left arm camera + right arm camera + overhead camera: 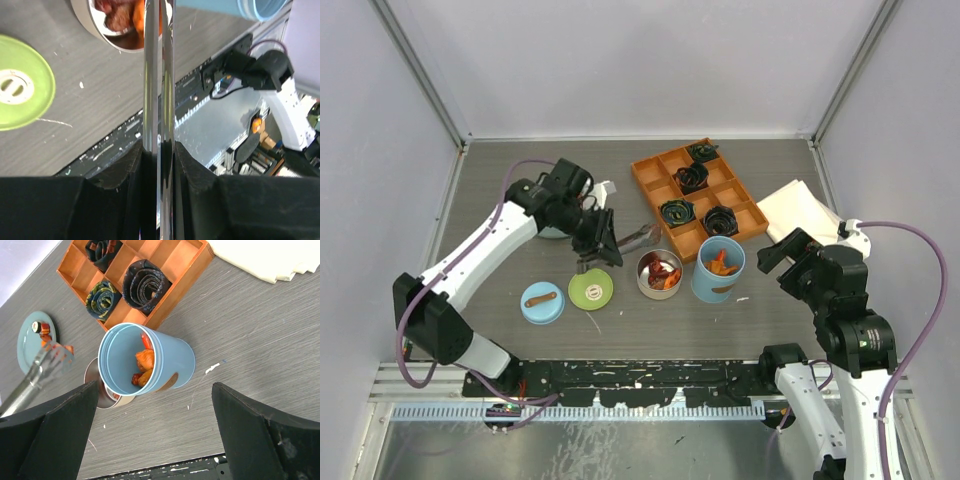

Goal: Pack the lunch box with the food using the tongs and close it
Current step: Place the fake food in the packing box.

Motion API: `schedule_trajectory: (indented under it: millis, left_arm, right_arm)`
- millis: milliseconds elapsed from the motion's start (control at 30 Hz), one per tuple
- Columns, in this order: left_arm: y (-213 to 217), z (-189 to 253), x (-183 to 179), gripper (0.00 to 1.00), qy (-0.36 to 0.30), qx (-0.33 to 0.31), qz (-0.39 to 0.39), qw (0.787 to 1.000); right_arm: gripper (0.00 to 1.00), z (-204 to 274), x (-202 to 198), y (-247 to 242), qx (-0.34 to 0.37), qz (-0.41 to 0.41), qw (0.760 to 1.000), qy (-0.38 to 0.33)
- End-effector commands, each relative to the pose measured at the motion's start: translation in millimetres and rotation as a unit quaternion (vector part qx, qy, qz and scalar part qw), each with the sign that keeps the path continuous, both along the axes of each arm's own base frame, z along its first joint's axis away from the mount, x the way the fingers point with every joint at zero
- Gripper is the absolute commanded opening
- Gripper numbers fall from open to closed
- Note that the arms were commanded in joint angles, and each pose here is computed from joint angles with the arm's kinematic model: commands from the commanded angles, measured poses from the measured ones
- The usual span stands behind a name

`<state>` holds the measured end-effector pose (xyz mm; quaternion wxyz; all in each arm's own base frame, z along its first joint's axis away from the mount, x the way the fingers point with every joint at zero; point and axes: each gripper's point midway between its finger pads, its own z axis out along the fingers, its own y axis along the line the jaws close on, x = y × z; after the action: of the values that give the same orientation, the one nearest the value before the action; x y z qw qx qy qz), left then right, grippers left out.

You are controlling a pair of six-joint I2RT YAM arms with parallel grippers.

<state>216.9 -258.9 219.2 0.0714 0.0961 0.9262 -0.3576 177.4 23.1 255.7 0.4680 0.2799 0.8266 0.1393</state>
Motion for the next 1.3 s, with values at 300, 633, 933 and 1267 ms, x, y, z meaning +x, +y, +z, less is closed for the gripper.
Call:
schedule_trajectory:
  millis: [300, 633, 933, 1267]
  left_arm:
    - [-1, -8, -74, 0.16, 0.043, 0.022, -0.055, 0.997]
    - [2, -13, -72, 0.25, 0.038, 0.051, -0.054, 0.997]
    - [2, -9, -68, 0.34, 0.029, 0.057, -0.057, 0.996]
    - [12, 12, -41, 0.34, -0.035, 0.066, -0.009, 0.997]
  right_arm:
    - [1.00, 12, 2, 2, 0.007, 0.004, 1.000, -0.024]
    - [1.00, 10, -1, -1, 0.001, -0.002, 1.000, -0.023]
    - [1.00, 8, -2, -2, -0.002, -0.004, 1.000, -0.022]
    - [1.00, 8, -1, -2, -0.002, -0.004, 1.000, -0.020]
